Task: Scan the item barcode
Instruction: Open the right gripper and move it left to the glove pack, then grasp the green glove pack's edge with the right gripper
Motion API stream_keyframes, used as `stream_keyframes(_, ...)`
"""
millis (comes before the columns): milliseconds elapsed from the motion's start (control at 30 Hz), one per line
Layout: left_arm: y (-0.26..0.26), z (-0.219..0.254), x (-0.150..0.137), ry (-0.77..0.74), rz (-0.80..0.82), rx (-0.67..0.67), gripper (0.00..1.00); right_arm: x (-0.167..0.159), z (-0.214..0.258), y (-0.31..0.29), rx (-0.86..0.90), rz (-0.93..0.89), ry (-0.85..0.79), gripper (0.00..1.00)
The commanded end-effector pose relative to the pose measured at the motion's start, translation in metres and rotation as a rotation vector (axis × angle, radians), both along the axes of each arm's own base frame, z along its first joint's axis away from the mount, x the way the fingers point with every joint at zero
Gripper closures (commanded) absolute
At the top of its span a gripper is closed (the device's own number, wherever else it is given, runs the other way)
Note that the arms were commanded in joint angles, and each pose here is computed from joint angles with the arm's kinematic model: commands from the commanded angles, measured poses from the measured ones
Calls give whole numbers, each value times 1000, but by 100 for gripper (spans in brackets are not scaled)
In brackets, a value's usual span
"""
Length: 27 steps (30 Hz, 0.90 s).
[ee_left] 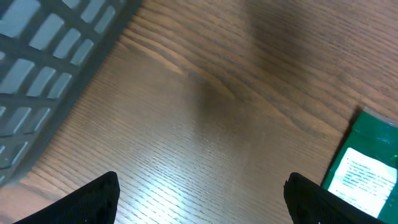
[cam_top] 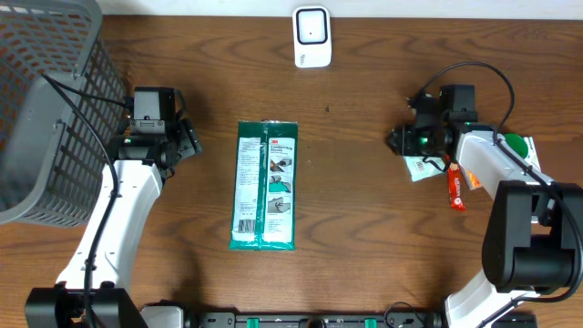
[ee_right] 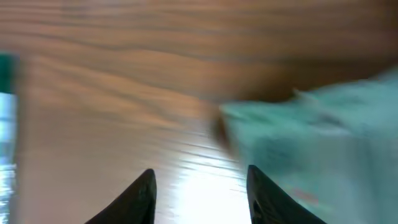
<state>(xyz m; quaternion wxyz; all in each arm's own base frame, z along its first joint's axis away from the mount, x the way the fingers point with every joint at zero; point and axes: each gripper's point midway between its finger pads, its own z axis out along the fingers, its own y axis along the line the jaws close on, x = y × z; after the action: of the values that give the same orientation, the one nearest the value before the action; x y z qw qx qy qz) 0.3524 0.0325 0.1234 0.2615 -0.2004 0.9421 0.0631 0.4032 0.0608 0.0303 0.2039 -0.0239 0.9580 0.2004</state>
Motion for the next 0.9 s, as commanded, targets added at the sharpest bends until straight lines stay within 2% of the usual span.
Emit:
stream_keyframes(0,5,14,5,-35,7,32,14,-9,38,60,343,122,-3,53)
stream_keyframes(100,-1,11,3,-25,0,-1,14,-15,37,73,363,117,41,48)
stream_keyframes(133,-19,0,-12,52,-50,-97,14,-21,36,81,364,134,61,43)
stream_keyframes(233,-49,-12,-28,126,-123,-260,14,-36,33,101,362,179,107,35)
stream_keyframes(267,-61,-17,-35,150,-150,-317,19,-43,32,110,360,203,126,33)
stream_keyframes(300,-69,-23,-40,169,-166,-347,30,-47,32,118,358,224,134,32)
stream_keyframes(433,-81,-47,-55,225,-200,-352,54,-63,31,152,351,300,153,31)
stream_keyframes(500,-88,-61,-62,249,-220,-351,68,-67,27,164,325,254,189,32)
stream_keyframes(600,-97,-77,-68,273,-247,-347,79,-71,18,177,256,190,213,31)
stream_keyframes(667,-104,-89,-71,299,-268,-344,80,-75,11,184,192,167,209,30)
stream_keyframes(867,-117,-120,-77,381,-251,-350,81,-91,7,209,154,178,216,30)
